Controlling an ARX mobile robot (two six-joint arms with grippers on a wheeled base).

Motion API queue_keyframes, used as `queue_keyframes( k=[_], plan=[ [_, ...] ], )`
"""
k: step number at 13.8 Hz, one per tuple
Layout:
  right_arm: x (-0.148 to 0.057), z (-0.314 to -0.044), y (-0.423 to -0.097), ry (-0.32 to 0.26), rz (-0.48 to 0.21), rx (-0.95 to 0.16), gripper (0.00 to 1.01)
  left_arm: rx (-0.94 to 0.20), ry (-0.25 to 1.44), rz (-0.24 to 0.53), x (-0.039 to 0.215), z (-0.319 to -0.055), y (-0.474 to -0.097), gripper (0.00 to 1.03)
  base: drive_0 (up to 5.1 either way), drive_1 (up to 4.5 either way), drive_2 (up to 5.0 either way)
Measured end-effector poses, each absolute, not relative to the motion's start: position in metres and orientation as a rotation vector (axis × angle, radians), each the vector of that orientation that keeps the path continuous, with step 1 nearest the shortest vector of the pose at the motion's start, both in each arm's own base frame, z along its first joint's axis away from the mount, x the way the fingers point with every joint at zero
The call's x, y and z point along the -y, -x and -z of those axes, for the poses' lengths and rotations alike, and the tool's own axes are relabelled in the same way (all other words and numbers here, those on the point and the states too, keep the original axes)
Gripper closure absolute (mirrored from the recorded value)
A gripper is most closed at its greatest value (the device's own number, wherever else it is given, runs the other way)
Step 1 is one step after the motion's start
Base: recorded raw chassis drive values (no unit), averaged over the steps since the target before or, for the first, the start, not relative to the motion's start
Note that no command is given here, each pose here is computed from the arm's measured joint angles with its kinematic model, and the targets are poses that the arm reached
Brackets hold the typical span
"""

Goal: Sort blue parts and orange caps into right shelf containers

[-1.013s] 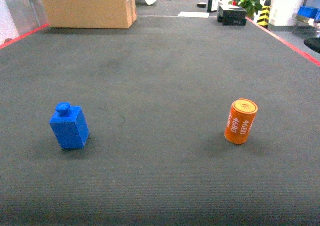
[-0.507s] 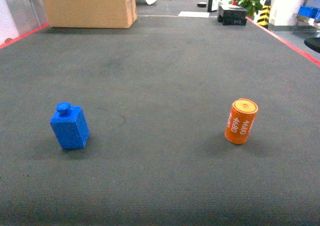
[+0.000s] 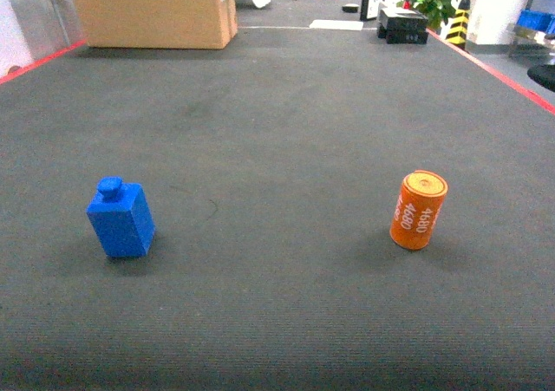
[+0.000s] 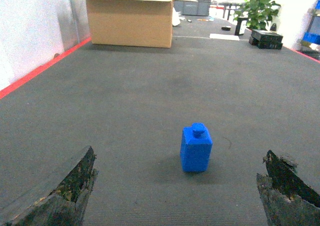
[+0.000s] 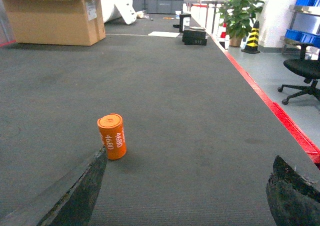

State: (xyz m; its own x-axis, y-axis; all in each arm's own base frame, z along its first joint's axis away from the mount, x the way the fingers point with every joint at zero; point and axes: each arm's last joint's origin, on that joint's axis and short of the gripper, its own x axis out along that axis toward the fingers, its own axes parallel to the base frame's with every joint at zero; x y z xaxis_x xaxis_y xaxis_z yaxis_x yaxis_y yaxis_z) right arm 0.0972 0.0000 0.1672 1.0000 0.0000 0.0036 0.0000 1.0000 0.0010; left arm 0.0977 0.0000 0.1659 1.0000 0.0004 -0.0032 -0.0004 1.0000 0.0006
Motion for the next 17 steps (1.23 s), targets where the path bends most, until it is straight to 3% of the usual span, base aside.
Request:
queue_keyframes(
  k=[13, 14, 15, 17],
  plan=[
    [0.0, -0.167, -0.097, -0.001, 0.0, 0.004, 0.03, -0.007, 0.001, -0.002, 0.0, -0.166, -0.098, 0.05, 0.0, 0.0, 0.0],
    [0.0, -0.165, -0.097, -0.004, 0.027, -0.031, 0.03, -0.119, 0.018, -0.061, 0.002, -0.164, -0.1, 0.05, 0.0, 0.0, 0.0],
    [-0.005, -0.167, -0.103, 0.011, 0.128, -0.145, 0.03, -0.141, 0.021, -0.094, 0.003, -0.171, -0.11, 0.05, 0.0, 0.0, 0.0],
    [-0.021, -0.195, -0.129, 0.007, 0.204, -0.093, 0.03, -0.048, 0.038, -0.051, 0.013, -0.204, -0.14, 0.05, 0.0, 0.0, 0.0]
  ],
)
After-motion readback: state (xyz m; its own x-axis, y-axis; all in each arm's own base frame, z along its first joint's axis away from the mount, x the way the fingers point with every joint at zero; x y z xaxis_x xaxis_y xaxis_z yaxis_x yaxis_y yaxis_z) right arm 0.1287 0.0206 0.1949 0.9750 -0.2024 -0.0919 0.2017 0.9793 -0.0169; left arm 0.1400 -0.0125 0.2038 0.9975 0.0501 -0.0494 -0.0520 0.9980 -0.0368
